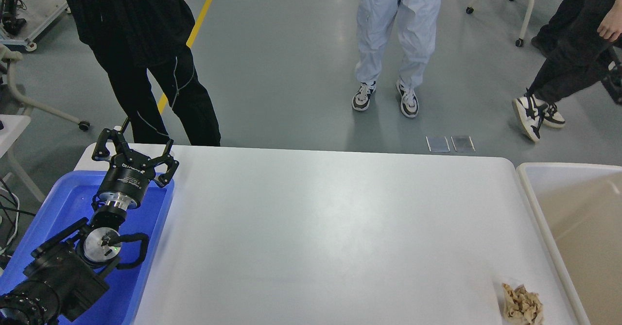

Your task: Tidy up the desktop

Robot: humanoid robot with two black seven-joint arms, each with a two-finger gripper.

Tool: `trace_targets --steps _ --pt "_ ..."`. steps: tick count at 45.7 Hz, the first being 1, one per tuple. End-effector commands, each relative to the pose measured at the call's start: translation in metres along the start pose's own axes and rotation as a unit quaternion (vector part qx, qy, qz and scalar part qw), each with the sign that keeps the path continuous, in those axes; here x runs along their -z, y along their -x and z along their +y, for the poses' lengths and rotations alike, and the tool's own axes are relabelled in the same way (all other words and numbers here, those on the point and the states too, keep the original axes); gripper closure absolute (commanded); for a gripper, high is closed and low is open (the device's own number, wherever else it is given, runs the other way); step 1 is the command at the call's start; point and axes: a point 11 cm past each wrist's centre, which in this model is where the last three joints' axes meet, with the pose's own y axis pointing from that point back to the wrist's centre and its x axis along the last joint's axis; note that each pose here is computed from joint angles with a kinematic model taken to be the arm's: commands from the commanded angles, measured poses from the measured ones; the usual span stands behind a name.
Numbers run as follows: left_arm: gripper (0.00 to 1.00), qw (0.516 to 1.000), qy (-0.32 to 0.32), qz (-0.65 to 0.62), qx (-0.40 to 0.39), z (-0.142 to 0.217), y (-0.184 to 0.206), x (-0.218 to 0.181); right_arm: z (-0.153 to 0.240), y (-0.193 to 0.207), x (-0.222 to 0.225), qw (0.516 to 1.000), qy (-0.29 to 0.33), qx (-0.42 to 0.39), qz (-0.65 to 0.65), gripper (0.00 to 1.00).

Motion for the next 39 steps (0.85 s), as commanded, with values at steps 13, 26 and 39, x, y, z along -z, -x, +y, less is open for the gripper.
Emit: trace_targets --steps 13,26,39 --pt "0.00 1.000 0.000 -0.001 0.000 0.000 0.000 0.000 0.085 0.026 -0.150 0.997 0.064 0.007 -0.041 0.00" --pt "0.00 1.000 0.000 0.000 0.000 0.000 0.000 0.000 0.093 0.010 -0.167 0.995 0.086 -0.021 -0.037 0.00" --pt "0.00 1.000 0.000 0.000 0.001 0.000 0.000 0.000 0.093 0.007 -0.167 0.995 0.087 -0.025 -0.036 0.00"
